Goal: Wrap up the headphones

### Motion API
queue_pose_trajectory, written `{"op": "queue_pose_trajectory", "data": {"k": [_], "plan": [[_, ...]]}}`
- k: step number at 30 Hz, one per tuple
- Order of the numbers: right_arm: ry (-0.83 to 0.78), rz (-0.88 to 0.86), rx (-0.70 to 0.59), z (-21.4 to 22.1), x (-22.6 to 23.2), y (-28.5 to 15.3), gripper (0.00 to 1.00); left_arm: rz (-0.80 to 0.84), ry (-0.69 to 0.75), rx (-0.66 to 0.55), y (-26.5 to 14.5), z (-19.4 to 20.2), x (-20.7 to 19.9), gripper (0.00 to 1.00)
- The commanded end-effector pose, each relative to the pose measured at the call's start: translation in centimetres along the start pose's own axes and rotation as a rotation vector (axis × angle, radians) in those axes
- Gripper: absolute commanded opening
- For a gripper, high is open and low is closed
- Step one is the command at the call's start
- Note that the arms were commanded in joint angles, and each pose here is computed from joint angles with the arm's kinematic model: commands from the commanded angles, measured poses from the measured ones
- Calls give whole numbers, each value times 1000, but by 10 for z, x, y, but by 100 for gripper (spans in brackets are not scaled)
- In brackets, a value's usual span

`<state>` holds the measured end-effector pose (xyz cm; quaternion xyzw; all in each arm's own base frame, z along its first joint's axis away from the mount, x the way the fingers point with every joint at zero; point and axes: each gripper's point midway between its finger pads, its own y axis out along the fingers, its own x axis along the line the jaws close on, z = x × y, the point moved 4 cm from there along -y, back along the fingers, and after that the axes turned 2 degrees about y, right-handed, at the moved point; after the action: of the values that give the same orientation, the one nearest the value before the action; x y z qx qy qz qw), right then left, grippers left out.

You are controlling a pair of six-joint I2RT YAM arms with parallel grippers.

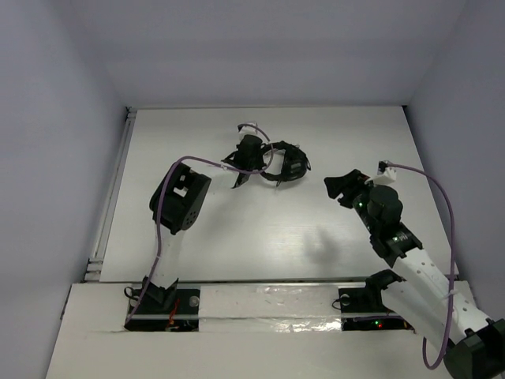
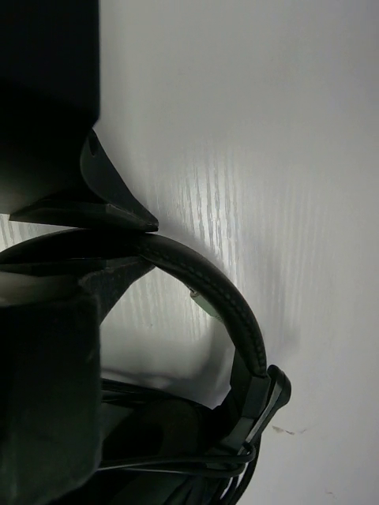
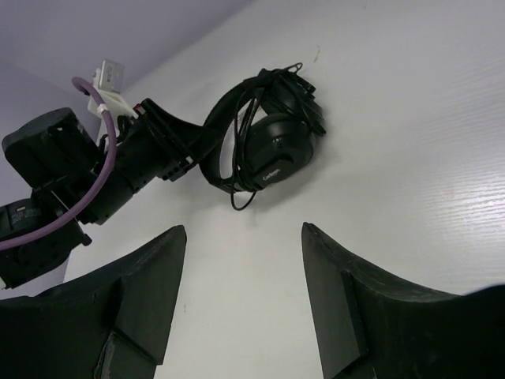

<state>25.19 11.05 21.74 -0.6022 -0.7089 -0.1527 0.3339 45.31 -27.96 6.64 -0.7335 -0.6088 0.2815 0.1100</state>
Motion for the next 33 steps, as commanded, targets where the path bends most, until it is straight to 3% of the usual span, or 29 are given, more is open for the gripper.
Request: {"op": "queue_pose_trajectory", "data": {"k": [1,8,13,17,19,20,25,28,29,31,32,33], "plan": [[-34,-17,-67,-24,15,-6,66,-7,6,-78,-2,-26,-7,15],[-49,-17,-110,-38,21,-11,68,-12,28,-84,-13,-22,1,27],[-79,-17,-119,-52,30,-20,69,6,38,-72,-22,-19,2,45],[-81,-30,-149,-68,41,-28,72,24,15,-144,-52,-46,-1,72],[-77,-44,-165,-73,46,-31,73,37,-9,-206,-79,-69,-2,95],[-76,-49,-169,-76,48,-33,73,44,-19,-226,-89,-75,-2,99],[-53,-139,-242,-104,73,-58,70,67,-104,-392,-174,-130,3,99],[-50,-170,-291,-122,85,-76,53,61,-158,-475,-229,-154,15,99],[-47,-176,-311,-128,87,-85,36,52,-169,-484,-241,-157,18,99],[-50,-187,-341,-137,90,-95,11,19,-206,-516,-279,-167,32,99],[-57,-197,-366,-145,95,-104,1,16,-214,-517,-291,-168,36,99],[-62,-188,-373,-148,94,-110,1,24,-216,-531,-314,-170,42,99]]}}
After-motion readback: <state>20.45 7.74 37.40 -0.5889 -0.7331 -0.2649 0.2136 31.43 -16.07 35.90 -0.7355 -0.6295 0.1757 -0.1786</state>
